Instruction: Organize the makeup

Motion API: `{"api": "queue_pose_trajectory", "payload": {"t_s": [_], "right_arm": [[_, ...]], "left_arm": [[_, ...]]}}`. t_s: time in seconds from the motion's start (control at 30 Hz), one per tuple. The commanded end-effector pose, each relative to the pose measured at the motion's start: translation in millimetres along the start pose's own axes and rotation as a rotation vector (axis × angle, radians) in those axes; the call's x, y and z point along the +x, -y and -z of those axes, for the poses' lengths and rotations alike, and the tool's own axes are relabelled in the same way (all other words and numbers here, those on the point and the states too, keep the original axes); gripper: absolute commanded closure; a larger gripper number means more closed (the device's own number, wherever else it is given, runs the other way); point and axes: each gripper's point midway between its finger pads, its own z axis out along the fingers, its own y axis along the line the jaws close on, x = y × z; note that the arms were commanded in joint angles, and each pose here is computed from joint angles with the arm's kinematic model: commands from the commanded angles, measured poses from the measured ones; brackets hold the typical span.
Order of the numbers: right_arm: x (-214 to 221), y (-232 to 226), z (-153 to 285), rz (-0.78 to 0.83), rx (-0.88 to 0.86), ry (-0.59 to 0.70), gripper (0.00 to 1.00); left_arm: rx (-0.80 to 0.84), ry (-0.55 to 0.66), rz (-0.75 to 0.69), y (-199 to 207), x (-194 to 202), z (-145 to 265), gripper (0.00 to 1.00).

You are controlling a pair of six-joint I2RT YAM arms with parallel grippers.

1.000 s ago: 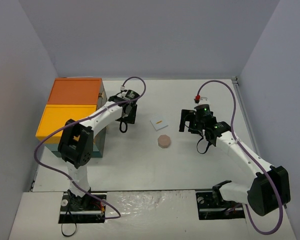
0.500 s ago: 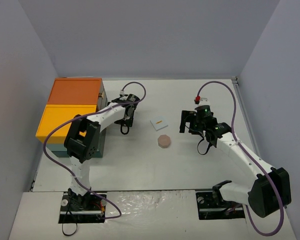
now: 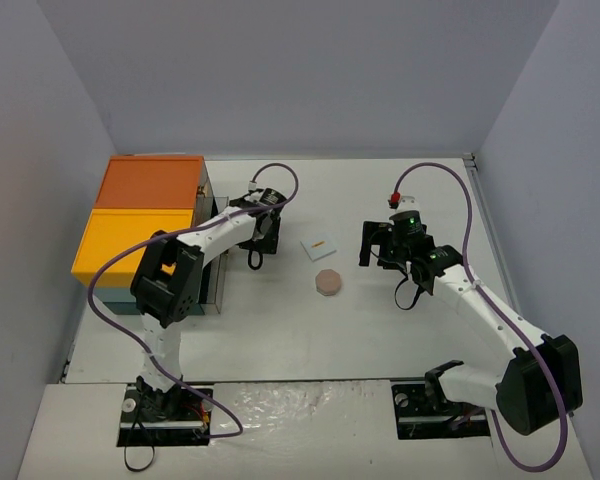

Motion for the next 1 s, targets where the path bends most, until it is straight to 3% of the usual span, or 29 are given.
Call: {"api": "queue_pose_trajectory", "payload": {"t_s": [0.0, 0.2, 0.67, 0.77, 0.97], "right_arm": [[-18.7, -5.1, 3.9, -0.004, -0.030, 0.064, 0.00], [-13.7, -13.5, 4.2, 0.024, -0.082, 0.041, 0.00], [-4.3, -27.5, 2.4, 0.095, -0.170, -0.004, 0.00], [-15.3, -25.0, 9.7, 0.074, -0.153, 0.040, 0.00], [-65.9, -21.6, 64.8, 0.059, -0.155, 0.284, 0.00]], "left_arm": [[0.223, 0.071, 0.074, 59.4, -27.1, 47.6, 0.03], [0.276, 0.076, 0.077, 83.1, -30.3, 62.5, 0.03], [0.338, 0.164, 0.096, 82.7, -55.9, 101.7, 0.03], [0.368, 0.198, 0.027, 89.3, -57.1, 108.7, 0.03], [0.580, 0.273, -0.161, 139.5, -44.4, 136.9, 0.03]]}}
